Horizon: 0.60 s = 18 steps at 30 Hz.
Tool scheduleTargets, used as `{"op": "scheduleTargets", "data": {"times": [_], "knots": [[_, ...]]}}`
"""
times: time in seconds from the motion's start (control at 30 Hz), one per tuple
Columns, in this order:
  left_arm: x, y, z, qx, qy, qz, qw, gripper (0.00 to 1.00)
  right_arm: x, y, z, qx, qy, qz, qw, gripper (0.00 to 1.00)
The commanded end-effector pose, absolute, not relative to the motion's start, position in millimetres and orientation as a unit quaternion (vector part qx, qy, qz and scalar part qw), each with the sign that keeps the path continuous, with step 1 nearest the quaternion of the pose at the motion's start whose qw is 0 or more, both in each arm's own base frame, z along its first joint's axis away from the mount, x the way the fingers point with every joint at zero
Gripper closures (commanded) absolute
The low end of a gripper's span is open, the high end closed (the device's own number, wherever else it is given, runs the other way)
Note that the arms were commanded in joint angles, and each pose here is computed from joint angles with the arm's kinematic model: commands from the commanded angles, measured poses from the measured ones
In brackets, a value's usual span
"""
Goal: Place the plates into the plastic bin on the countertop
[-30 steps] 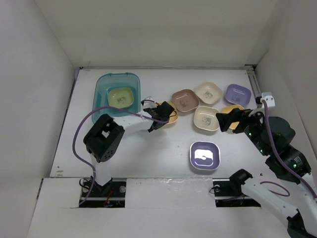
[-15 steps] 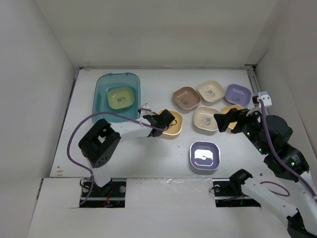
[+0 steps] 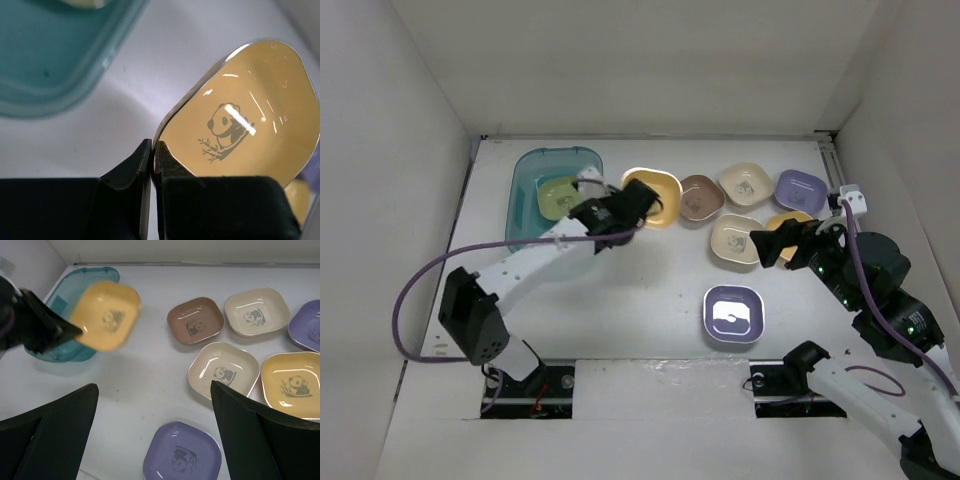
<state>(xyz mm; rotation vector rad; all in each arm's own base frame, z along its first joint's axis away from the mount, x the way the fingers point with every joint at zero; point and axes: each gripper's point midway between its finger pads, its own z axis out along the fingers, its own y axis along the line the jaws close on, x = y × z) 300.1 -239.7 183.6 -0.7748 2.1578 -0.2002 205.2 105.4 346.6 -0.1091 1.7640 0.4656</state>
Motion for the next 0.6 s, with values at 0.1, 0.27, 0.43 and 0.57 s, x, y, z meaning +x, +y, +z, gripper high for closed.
{"op": "scheduleTargets", "data": {"times": [0.1, 0.27, 0.43, 0.57], "knots": [[395, -110, 254, -0.398, 0.769, -0.096, 0.490, 1.00, 209, 112, 359, -0.050, 0.745, 0.218, 0.628, 0.00], [431, -23, 211, -0.467, 0.760, -0.050, 0.449, 1.00, 211, 120, 353, -0.061, 0.748, 0.227, 0.621, 0.00], [449, 3, 162, -0.475, 0.780, -0.030, 0.405, 1.00, 217, 124, 349, -0.061, 0.751, 0.225, 0.617, 0.00], [450, 14, 121, -0.490, 0.791, -0.017, 0.366, 1.00, 218, 126, 347, -0.065, 0.754, 0.227, 0.613, 0.00]]}}
